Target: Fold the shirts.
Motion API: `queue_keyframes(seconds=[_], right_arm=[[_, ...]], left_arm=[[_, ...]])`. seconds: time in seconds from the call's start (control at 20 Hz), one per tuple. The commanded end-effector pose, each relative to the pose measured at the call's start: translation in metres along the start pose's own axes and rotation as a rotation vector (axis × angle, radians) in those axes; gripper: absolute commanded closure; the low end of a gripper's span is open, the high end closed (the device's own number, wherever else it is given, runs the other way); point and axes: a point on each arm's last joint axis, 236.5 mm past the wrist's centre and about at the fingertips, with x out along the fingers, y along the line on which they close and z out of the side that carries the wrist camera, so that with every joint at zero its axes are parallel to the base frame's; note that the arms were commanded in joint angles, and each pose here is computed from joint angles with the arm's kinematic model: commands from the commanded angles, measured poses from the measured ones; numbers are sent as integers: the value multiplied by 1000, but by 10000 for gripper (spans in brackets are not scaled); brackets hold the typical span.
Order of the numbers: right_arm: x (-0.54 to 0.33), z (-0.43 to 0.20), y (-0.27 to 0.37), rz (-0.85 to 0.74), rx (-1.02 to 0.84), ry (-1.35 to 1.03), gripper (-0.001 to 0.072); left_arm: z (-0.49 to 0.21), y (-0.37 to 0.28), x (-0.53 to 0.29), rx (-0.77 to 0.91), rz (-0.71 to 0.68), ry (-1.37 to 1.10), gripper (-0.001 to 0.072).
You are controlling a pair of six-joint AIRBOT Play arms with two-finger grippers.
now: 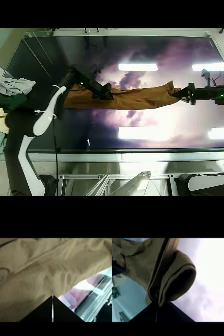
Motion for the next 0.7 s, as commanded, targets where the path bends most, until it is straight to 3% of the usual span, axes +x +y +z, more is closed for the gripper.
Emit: queue_keyframes(seconds=[0.0,0.2,0.45,0.65], right_arm=[[-18,-6,1,39,22,9,693],[-26,-7,17,121,5,7,693],[-38,2,56,274,-27,-41,693],[-36,6,93,348,-74,-64,693]], left_arm=[[-3,-16,35,2,11,51,693],[-6,-17,56,38,107,101,693],[-15,-12,75,-10,92,141,693],[-5,-68,72,-8,-137,98,692]])
